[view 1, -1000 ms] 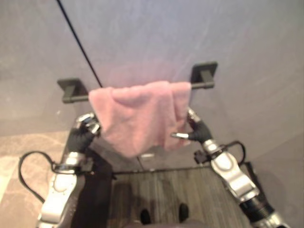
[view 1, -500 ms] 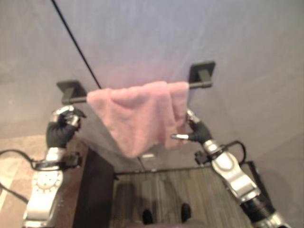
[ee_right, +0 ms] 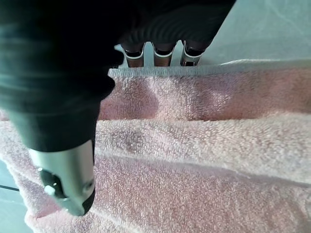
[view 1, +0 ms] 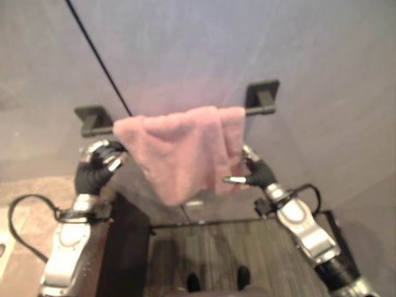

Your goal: Put brush and paste in cup on sink, flatten towel.

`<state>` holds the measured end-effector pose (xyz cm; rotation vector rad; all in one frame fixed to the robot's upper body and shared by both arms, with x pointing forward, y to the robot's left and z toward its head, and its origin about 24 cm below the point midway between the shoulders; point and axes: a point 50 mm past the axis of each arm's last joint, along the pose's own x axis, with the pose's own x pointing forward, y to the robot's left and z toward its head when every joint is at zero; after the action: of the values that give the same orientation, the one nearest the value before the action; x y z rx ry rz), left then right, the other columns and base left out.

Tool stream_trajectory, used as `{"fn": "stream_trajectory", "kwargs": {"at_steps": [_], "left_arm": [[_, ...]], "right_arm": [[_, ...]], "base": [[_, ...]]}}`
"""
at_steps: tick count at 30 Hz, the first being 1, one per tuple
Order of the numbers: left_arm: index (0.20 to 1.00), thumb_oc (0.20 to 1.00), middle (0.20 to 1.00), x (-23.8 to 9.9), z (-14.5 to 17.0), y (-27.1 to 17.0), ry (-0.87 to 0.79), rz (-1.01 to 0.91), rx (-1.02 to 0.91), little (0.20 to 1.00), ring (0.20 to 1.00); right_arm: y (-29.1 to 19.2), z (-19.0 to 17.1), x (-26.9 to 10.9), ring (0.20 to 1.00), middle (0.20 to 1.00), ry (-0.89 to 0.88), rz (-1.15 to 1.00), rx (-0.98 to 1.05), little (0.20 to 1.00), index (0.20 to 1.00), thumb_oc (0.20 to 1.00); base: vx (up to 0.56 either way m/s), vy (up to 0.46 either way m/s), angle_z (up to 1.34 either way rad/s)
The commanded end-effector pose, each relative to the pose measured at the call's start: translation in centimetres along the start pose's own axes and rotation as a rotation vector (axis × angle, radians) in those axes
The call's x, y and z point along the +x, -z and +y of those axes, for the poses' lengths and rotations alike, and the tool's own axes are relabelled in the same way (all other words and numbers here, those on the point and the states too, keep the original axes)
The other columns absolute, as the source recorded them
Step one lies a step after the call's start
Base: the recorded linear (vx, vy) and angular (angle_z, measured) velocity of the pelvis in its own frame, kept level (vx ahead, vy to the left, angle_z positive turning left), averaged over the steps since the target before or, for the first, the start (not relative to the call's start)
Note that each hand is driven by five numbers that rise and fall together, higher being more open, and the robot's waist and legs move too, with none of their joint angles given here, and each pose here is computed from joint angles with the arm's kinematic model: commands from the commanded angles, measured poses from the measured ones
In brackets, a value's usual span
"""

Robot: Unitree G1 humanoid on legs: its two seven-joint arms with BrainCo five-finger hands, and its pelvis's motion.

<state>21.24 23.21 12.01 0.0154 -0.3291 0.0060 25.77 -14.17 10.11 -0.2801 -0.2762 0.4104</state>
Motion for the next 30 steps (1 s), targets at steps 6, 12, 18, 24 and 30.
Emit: {"fn": "stream_trajectory", "kwargs": {"at_steps": [6,12,18,24,30], "left_arm": [[0.332,0.332,0.332,1.4,-0.2,-2.2,0.060,-0.108,0.005,0.332,0.332],[0.200,0.200,0.200,1.5,-0.4,-2.1,0.066,-0.107,0.005,0.200,0.200],[0.856,0.856,0.856,1.4,0.1,-2.3,0.044,-0.112,0.053,0.856,0.856],[1.000,1.000,1.000,1.0,0.9,-2.6,0.015,-0.114,0.094,1.000,1.000],[1.000,1.000,1.000,0.3,1.3,-2.7,-0.003,-0.106,0.111,1.000,1.000]], "right_arm": [[-1.9,0.4,0.8,1.000,1.000,-0.006,-0.113,0.040,1.000,1.000,1.000],[-1.9,0.4,0.8,1.000,1.000,-0.001,-0.111,0.039,1.000,1.000,1.000],[-1.6,0.5,0.6,1.000,1.000,-0.007,-0.097,0.037,1.000,1.000,1.000],[-1.4,0.3,0.4,1.000,1.000,-0.007,-0.087,0.033,1.000,1.000,1.000],[-1.2,0.1,0.2,1.000,1.000,-0.008,-0.077,0.020,1.000,1.000,1.000]], "base": [[0.00,0.000,0.00],[0.00,0.000,0.00],[0.00,0.000,0.00],[0.00,0.000,0.00],[0.00,-0.003,-0.02]]}}
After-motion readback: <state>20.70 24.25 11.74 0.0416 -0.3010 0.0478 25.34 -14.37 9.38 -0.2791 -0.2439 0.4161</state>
